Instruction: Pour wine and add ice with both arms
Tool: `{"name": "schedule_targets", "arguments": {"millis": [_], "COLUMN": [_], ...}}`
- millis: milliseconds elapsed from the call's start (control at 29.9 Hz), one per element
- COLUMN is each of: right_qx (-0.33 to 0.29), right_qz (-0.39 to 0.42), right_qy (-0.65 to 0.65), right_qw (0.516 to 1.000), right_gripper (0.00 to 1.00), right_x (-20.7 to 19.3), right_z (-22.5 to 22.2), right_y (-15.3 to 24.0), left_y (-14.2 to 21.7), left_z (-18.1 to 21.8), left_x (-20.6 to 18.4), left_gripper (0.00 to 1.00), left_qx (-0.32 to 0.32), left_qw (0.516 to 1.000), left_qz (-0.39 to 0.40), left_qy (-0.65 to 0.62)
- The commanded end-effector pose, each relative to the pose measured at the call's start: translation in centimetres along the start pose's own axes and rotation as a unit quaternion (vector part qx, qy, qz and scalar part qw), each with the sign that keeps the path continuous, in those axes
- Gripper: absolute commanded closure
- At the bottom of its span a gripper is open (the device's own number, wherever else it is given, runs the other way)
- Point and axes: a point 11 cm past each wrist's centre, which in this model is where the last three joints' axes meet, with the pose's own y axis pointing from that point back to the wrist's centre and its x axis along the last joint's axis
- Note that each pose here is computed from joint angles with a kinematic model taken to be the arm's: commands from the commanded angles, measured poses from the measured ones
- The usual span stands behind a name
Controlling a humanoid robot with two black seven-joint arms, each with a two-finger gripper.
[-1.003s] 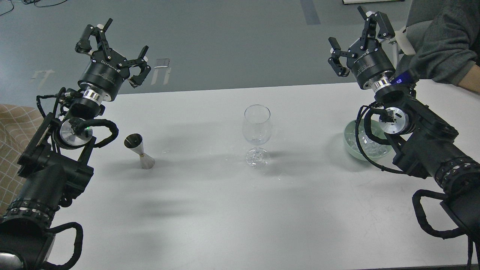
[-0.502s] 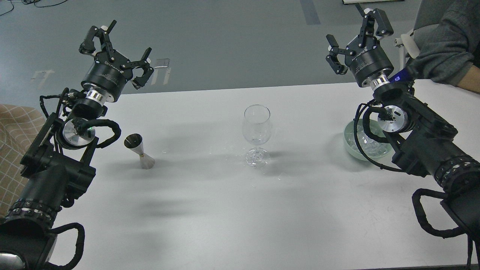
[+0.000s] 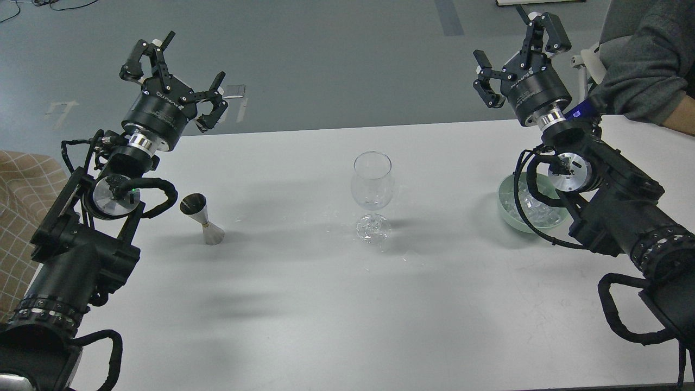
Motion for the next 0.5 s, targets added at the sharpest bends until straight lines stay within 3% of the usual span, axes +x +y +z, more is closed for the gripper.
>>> {"name": "schedule_targets", "arguments": {"millis": [0, 468], "right_qx": [-0.001, 0.004], "right_qz": [0.0, -0.001], "right_qy": [-0.001, 0.006], "right_qw": [1.0, 1.0], "right_gripper": [0.0, 0.0], "right_x": [-0.01, 0.27], "right_z": [0.09, -0.7], "right_y": [0.06, -0.06], "left_y": [0.02, -0.04], "left_z": [0.09, 0.07], "left_x": [0.01, -0.05], "left_gripper": [0.02, 0.02], "left_qx": [0.0, 0.0], "left_qw": [1.0, 1.0], "left_qz": [0.0, 0.0], "left_qy": [0.0, 0.0]}}
